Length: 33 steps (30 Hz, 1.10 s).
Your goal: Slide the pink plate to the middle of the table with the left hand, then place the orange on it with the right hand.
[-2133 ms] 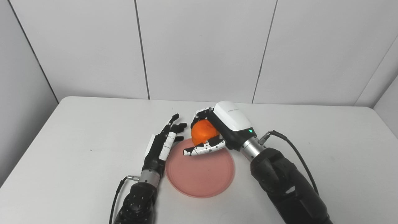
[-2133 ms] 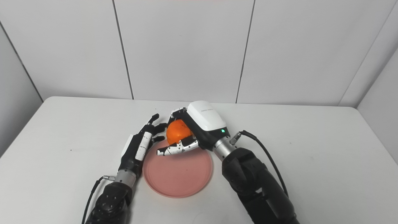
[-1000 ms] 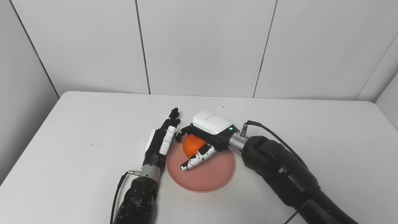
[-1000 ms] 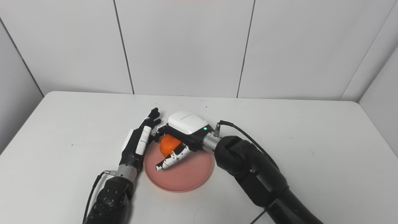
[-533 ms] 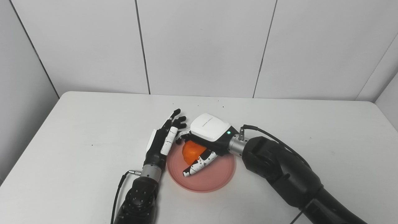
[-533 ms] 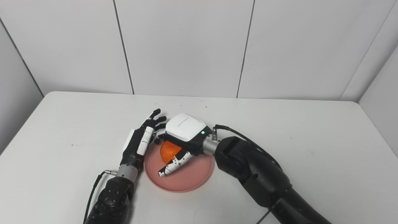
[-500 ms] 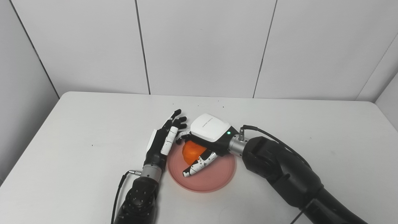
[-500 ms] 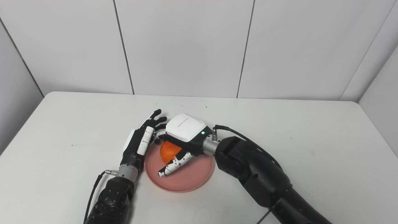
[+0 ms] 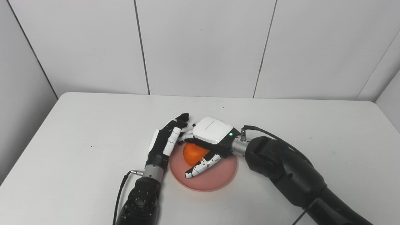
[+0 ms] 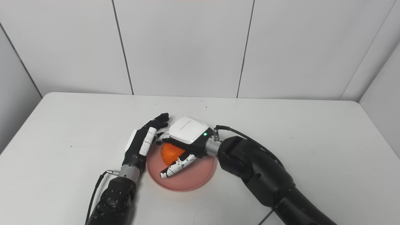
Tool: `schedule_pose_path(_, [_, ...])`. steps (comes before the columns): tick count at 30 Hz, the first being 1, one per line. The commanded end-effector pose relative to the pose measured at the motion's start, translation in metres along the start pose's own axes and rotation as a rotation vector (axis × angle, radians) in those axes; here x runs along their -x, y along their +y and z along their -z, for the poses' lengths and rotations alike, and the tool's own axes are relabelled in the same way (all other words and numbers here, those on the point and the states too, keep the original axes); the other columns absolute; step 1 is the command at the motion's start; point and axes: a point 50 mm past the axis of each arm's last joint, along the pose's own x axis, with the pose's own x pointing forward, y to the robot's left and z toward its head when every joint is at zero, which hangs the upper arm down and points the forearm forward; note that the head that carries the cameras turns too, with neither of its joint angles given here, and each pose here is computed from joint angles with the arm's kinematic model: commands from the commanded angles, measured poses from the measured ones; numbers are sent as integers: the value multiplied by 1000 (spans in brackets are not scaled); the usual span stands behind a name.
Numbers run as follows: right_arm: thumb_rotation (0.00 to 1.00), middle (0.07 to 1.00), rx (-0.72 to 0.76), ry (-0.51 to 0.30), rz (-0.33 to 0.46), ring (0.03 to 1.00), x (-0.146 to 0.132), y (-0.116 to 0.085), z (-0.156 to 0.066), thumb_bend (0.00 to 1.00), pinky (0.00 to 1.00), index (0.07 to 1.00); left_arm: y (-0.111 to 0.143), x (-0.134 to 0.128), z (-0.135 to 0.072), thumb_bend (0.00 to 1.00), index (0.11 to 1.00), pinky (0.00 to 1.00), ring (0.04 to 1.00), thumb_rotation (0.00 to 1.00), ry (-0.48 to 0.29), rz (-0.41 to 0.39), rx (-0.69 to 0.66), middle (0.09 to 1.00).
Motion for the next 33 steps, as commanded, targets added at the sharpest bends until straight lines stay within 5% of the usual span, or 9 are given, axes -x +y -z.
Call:
schedule_pose_path(1, [988,842,45,4,67,860,-1,-35,6,845,902,791,-6,9,13,889,866,719,825,1000,70,19,27,846])
schedule_pose_path(8, [988,823,1,-20,142,823,3,-36,12,835,844,831,-4,6,14,876,899,710,838,1000,60,34,41,819])
schedule_pose_path(10, [991,804,-11,-45,207,797,6,-38,17,836,804,834,-4,5,14,884,885,708,906,1000,67,35,52,903])
schedule_pose_path(13, [964,788,-61,-78,379,766,13,-42,22,836,746,825,-4,5,14,855,894,712,952,1000,79,27,52,966])
schedule_pose_path(19, [999,770,-164,-76,710,724,29,-40,26,815,612,788,-4,3,13,879,889,775,877,1000,69,29,78,779])
schedule_pose_path(23, [1000,751,-529,14,967,701,34,-23,29,853,580,756,0,3,13,886,898,793,855,1000,58,19,84,796])
schedule_pose_path(27, [1000,772,-1026,212,1160,725,33,8,33,830,614,791,5,-1,10,918,909,828,849,1000,43,-11,117,823])
schedule_pose_path(33, [1000,837,-1500,317,1172,834,33,59,41,824,844,840,16,-11,0,932,919,875,883,1000,5,-119,208,859])
